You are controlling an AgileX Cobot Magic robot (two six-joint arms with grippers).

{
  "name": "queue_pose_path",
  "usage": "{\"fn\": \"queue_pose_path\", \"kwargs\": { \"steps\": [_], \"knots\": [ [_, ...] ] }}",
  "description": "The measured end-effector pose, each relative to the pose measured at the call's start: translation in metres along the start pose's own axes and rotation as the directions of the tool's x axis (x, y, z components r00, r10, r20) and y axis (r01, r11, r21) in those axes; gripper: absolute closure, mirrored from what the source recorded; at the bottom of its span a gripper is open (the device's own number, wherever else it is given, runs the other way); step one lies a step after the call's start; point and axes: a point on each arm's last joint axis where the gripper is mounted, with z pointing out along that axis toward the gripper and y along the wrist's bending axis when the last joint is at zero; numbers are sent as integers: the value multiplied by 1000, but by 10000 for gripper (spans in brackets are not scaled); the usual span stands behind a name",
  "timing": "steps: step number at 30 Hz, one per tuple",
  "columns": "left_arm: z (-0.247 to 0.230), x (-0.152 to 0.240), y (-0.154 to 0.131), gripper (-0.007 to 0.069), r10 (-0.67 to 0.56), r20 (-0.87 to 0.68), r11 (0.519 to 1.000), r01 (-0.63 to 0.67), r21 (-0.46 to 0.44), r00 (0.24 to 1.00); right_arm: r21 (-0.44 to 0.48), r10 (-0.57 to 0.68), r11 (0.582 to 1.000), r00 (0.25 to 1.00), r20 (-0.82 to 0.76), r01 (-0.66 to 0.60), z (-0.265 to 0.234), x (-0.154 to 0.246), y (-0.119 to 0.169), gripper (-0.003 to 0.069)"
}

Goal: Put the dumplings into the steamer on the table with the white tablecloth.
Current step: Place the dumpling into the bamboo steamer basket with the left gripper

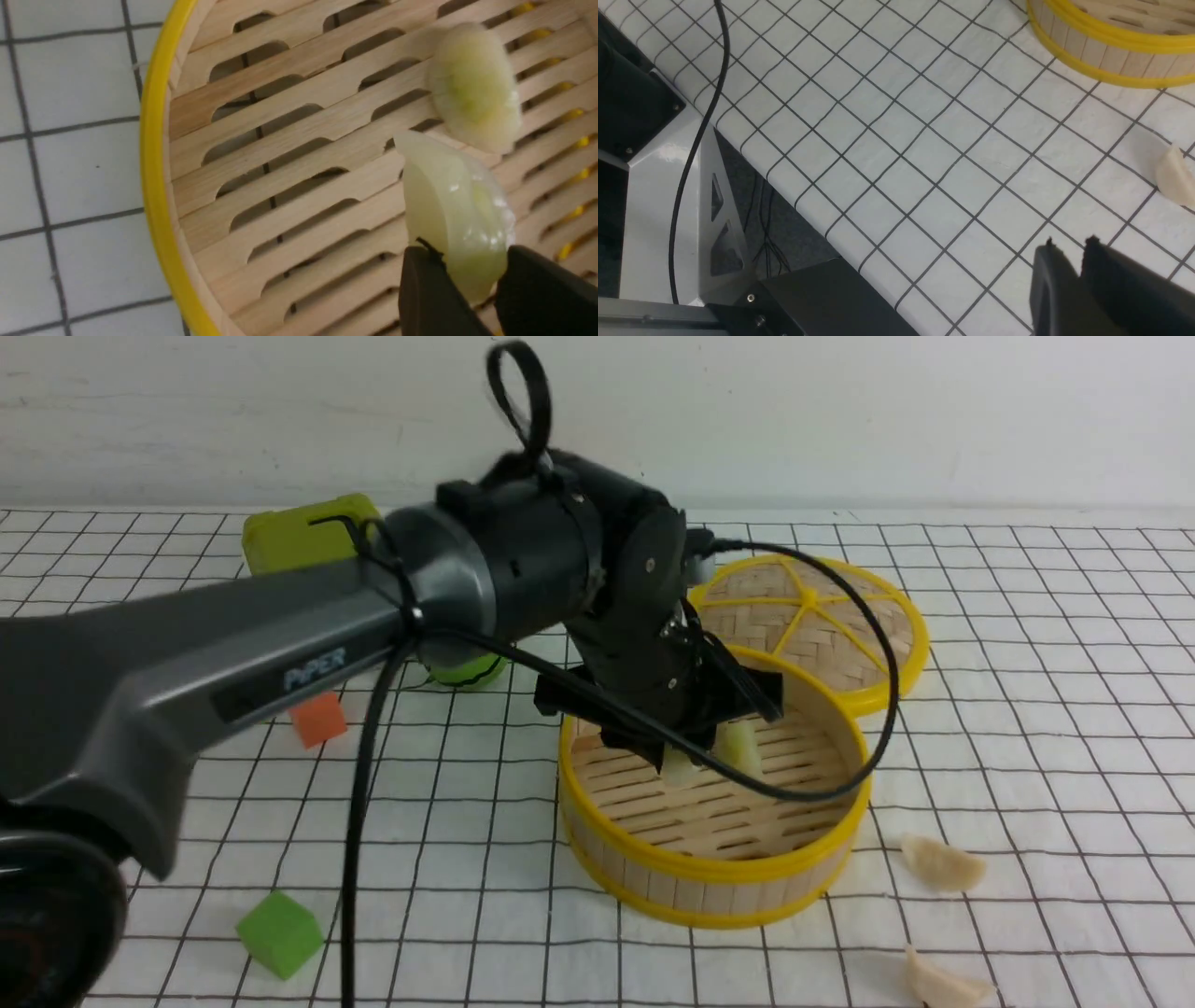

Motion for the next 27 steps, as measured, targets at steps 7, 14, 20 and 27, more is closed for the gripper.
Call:
{"fn": "queue_pose_path", "kwargs": {
  "steps": [7, 14, 20, 27],
  "knots": [
    [23, -5, -2, 435, 13, 50, 1000, -14, 16, 999, 32, -11, 999, 1000, -14, 12, 0, 1, -3, 566],
    [44, -6, 1, 435, 64, 78, 998, -63, -18, 995, 65, -22, 998, 999, -27, 24, 0, 2, -6, 558],
    [43, -9, 2, 438, 65, 112, 998, -62, -34, 992, 71, -23, 997, 1000, -13, 24, 0, 1, -7, 555],
    [44, -10, 3, 394, 72, 117, 997, -67, -45, 991, 80, -25, 997, 1000, 1, 25, 0, 0, -7, 547]
  ]
}}
